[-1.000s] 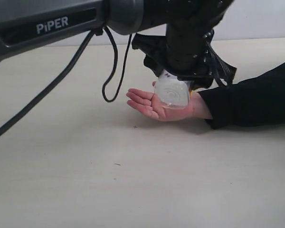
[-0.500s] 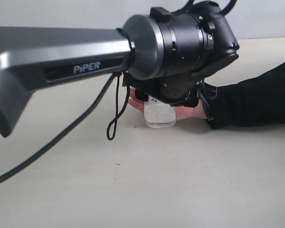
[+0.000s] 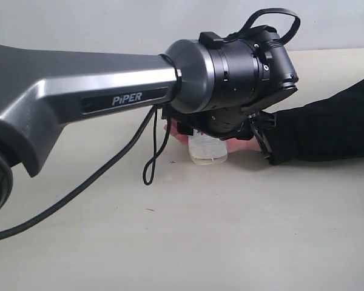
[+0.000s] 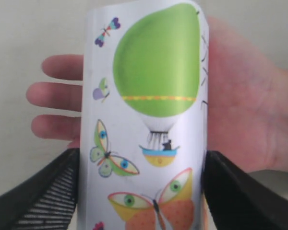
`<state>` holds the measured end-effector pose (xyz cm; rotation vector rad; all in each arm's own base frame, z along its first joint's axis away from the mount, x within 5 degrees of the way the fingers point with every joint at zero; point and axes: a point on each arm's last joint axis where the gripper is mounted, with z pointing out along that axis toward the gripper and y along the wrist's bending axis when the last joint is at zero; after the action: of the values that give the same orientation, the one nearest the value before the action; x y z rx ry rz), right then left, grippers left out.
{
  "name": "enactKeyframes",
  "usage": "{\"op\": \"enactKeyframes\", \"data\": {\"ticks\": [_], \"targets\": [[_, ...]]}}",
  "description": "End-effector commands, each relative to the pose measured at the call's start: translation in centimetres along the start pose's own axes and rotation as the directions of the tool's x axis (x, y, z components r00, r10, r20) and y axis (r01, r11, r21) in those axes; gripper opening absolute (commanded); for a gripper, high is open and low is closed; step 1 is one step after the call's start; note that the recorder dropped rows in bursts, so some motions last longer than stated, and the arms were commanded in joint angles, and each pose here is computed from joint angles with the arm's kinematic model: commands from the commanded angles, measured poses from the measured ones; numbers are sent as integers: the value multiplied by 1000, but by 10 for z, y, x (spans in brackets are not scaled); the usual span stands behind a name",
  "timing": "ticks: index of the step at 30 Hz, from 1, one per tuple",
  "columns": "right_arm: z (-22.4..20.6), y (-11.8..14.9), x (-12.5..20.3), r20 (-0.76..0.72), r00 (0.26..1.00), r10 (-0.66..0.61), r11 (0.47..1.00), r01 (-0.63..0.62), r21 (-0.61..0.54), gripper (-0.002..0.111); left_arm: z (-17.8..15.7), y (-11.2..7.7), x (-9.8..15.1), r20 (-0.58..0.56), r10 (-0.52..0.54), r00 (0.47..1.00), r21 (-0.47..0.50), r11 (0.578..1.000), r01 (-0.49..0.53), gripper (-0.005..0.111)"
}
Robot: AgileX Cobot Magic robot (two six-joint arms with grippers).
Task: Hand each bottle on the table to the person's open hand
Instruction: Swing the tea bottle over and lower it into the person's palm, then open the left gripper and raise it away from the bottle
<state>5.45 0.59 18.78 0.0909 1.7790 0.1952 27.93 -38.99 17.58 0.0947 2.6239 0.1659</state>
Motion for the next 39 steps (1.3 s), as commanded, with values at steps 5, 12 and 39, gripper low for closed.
{"op": "enactKeyframes", "data": {"ticks": [5,12,39], "targets": [[0,0,0,10,1000,-6,1000,6,1,0,-3,1,-6,33,15,999,25,1000,-16,0],[0,0,0,10,1000,-6,1000,6,1,0,-3,1,-7,39,46,998,28,999,-47,39],[0,0,0,10,1000,-6,1000,6,1,0,-125,22,-11,166,346,923,97,926,-365,1]]}}
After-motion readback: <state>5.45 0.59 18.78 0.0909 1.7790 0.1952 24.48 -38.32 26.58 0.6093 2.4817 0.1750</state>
